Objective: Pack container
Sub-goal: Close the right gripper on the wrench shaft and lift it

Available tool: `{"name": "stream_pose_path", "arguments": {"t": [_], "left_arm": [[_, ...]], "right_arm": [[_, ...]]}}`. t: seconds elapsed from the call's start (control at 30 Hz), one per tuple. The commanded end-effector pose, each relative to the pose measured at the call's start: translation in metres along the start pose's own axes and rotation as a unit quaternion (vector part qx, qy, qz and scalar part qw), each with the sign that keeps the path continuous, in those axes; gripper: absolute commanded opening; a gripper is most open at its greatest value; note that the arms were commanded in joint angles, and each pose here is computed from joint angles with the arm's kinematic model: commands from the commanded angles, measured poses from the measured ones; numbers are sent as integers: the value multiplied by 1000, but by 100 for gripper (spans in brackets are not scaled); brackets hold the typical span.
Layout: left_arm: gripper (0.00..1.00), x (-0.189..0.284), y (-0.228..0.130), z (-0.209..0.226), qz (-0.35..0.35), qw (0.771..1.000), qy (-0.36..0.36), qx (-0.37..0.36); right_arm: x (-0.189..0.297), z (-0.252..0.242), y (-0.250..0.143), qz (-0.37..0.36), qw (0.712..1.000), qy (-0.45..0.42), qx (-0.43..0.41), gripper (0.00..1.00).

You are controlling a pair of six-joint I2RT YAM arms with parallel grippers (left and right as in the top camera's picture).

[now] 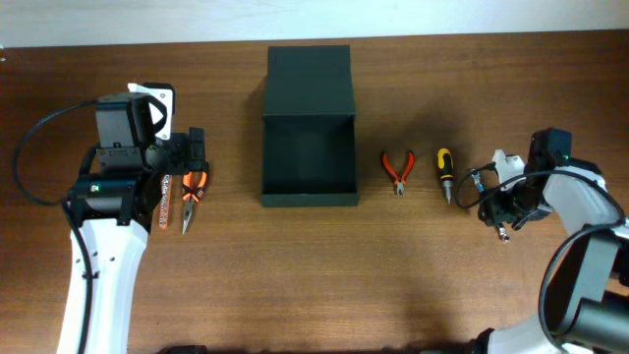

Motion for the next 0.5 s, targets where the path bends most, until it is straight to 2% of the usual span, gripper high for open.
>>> {"name": "stream_pose_path", "arguments": {"t": [0.0, 0.33, 0.47], "left_arm": [[99, 2, 5, 0, -6, 1000, 4, -5], [99, 1, 5, -2, -5, 1000, -14, -5], [99, 1, 5, -2, -5, 1000, -14, -5]], "right_arm": [[-12, 0, -3, 24, 1000, 10, 11, 63], [-22, 5, -2, 42, 999, 19, 23, 62], [-23, 3, -4, 54, 998, 8, 24, 54]]}}
Point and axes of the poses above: each gripper's point midway between its finger pads, its own x axis back along the fingers, its own z axis along the line the jaws close on, y = z × x, the point moved 10 cm from there along x, back along the fingers, and after that the axes turned 7 degrees about x, right-handed, at the moved point
